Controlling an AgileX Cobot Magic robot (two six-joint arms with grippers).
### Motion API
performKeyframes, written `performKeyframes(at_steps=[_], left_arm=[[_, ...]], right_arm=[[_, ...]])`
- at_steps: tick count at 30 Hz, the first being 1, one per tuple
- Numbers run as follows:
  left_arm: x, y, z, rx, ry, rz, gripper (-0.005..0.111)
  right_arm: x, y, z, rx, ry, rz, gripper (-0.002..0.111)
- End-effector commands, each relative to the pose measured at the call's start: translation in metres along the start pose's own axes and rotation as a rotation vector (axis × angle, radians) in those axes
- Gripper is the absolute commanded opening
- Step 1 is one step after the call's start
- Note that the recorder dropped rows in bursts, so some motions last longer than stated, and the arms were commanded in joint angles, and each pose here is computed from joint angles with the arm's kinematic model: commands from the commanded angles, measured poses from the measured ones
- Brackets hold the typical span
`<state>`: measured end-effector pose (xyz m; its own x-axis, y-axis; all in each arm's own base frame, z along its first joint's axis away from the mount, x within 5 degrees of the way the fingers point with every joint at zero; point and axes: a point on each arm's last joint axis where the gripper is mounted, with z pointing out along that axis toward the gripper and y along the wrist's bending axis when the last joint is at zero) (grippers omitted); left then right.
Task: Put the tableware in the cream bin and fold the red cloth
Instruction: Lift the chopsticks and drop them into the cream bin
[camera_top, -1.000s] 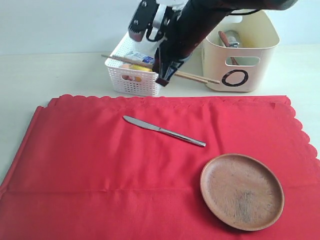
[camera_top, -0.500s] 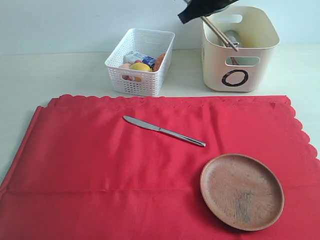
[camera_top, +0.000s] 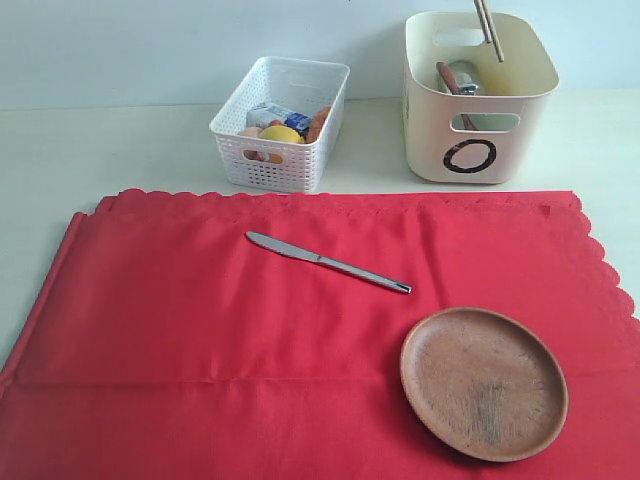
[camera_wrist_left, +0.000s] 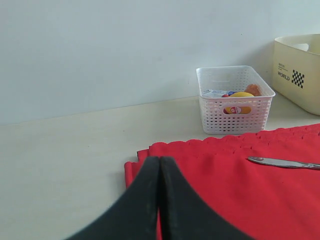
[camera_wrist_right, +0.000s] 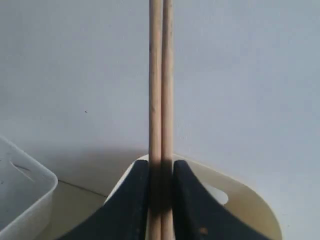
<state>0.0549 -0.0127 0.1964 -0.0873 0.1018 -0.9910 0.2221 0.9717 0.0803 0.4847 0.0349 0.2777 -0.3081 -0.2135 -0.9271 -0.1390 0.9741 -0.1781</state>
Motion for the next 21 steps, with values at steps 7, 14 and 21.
performKeyframes(at_steps=[7, 14, 21], left_arm=[[0.001, 0.0, 0.0, 0.005, -0.005, 0.0, 0.001], [0.001, 0.0, 0.0, 0.005, -0.005, -0.003, 0.001], [0.001, 0.0, 0.0, 0.005, -0.005, -0.003, 0.001]], right_arm=[[0.038, 0.0, 0.034, 0.049, -0.016, 0.013, 0.0], [0.052, 0.002, 0.042, 0.048, 0.007, 0.012, 0.018], [0.056, 0.003, 0.045, 0.045, 0.019, 0.012, 0.036]])
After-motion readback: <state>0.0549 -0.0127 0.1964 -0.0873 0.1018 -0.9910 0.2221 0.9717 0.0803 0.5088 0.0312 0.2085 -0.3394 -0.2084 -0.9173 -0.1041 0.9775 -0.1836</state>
